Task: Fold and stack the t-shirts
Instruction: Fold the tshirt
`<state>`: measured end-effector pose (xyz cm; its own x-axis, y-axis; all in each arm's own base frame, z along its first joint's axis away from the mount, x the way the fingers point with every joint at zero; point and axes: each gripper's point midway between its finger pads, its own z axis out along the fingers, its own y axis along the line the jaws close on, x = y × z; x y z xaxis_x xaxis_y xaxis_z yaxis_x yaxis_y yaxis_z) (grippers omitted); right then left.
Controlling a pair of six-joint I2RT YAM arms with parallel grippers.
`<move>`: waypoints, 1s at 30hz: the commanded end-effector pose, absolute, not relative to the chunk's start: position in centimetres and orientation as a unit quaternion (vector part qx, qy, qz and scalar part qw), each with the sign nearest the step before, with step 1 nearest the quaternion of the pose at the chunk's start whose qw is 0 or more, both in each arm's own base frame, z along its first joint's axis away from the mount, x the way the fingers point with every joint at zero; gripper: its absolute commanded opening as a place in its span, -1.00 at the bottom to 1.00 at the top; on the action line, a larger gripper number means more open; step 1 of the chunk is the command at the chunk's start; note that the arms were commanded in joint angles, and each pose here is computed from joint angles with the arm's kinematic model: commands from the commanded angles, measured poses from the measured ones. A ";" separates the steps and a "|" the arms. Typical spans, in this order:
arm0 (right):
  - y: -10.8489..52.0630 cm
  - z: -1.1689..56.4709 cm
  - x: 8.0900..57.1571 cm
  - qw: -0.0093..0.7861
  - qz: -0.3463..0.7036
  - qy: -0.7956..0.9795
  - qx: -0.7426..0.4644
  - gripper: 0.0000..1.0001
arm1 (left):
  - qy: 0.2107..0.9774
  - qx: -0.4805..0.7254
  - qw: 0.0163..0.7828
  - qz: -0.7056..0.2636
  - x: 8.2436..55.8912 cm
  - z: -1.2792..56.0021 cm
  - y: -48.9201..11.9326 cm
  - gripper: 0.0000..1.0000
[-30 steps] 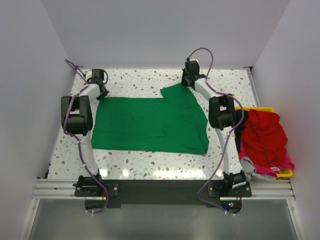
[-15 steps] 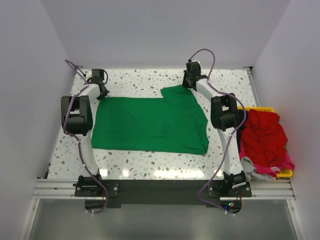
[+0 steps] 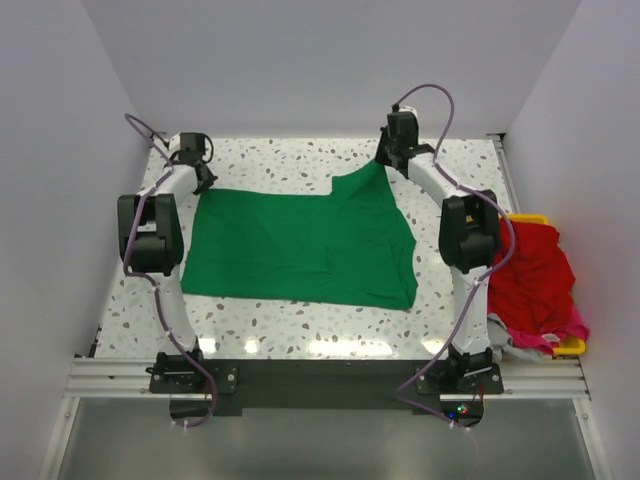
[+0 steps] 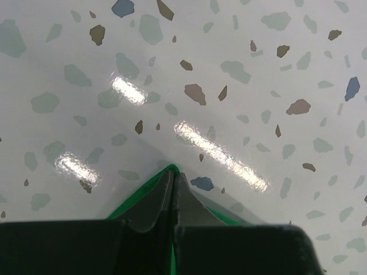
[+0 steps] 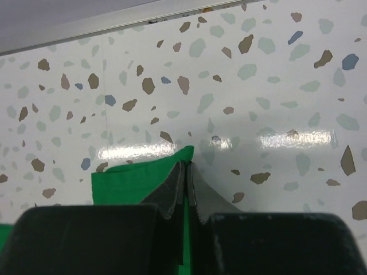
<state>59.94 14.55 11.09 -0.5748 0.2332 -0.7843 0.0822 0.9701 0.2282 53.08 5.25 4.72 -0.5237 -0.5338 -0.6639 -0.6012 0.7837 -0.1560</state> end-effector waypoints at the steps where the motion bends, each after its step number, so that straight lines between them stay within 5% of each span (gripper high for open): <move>1: 14.0 16.2 59.8 0.501 0.102 0.853 0.104 -1.00 | 0.854 -0.323 0.406 0.034 53.9 8.9 5.2 -1.00; 30: 11.6 16.1 40.3 0.431 0.167 0.869 0.180 -1.00 | 0.856 -0.344 0.383 0.051 45.9 9.3 6.0 -1.00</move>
